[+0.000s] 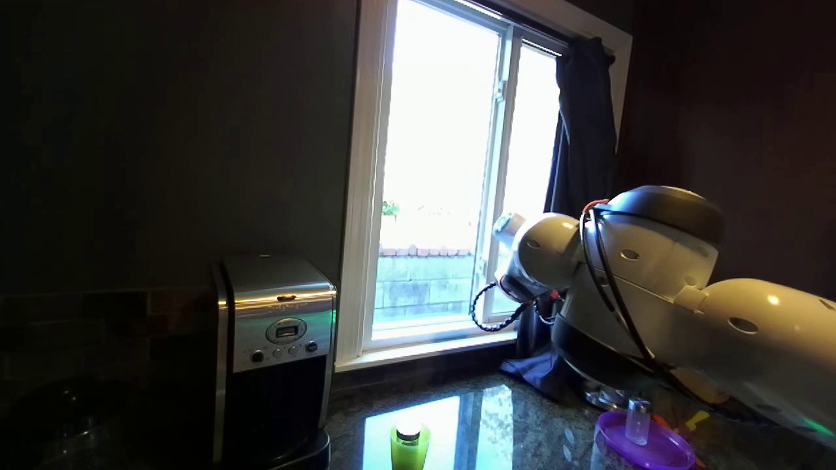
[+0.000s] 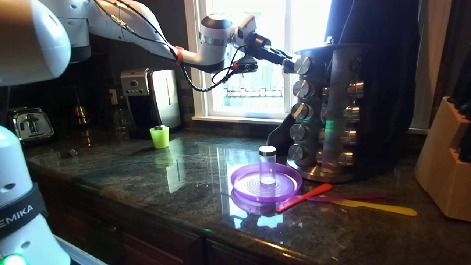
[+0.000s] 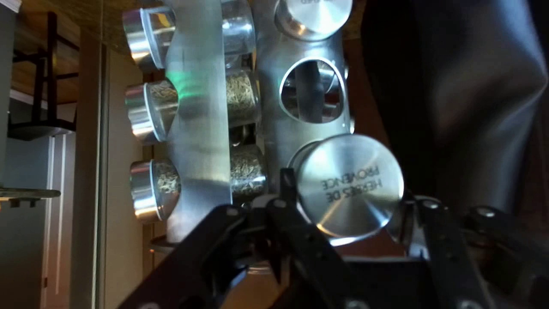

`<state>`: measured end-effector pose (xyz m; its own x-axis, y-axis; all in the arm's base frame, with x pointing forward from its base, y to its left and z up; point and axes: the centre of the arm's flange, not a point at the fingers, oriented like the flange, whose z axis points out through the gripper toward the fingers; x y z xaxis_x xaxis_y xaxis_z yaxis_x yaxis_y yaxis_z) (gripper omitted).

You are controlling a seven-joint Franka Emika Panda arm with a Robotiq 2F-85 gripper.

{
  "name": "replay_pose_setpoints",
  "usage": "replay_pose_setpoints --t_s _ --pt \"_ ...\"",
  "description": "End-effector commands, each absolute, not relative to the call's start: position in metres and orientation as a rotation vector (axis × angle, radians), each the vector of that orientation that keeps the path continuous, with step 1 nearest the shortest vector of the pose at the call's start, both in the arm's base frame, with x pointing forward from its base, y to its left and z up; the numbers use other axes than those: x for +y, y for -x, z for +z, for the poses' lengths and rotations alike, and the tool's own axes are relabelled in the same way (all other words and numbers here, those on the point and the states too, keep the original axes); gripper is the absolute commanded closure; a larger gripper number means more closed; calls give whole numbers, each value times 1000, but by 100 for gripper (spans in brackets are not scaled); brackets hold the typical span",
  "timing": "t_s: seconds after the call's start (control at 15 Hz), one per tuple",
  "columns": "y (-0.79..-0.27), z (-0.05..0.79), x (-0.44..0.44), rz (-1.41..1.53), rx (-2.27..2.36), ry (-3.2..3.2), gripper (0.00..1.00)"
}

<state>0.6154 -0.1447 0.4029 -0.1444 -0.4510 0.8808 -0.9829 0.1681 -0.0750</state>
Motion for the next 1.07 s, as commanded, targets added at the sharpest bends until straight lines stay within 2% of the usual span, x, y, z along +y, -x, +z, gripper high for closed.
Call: replay_pose_setpoints --t_s 0.0,1.0 --pt "-610 395 -156 834 -1732 -1513 76" --pt "-605 406 -165 776 -1784 -1494 76"
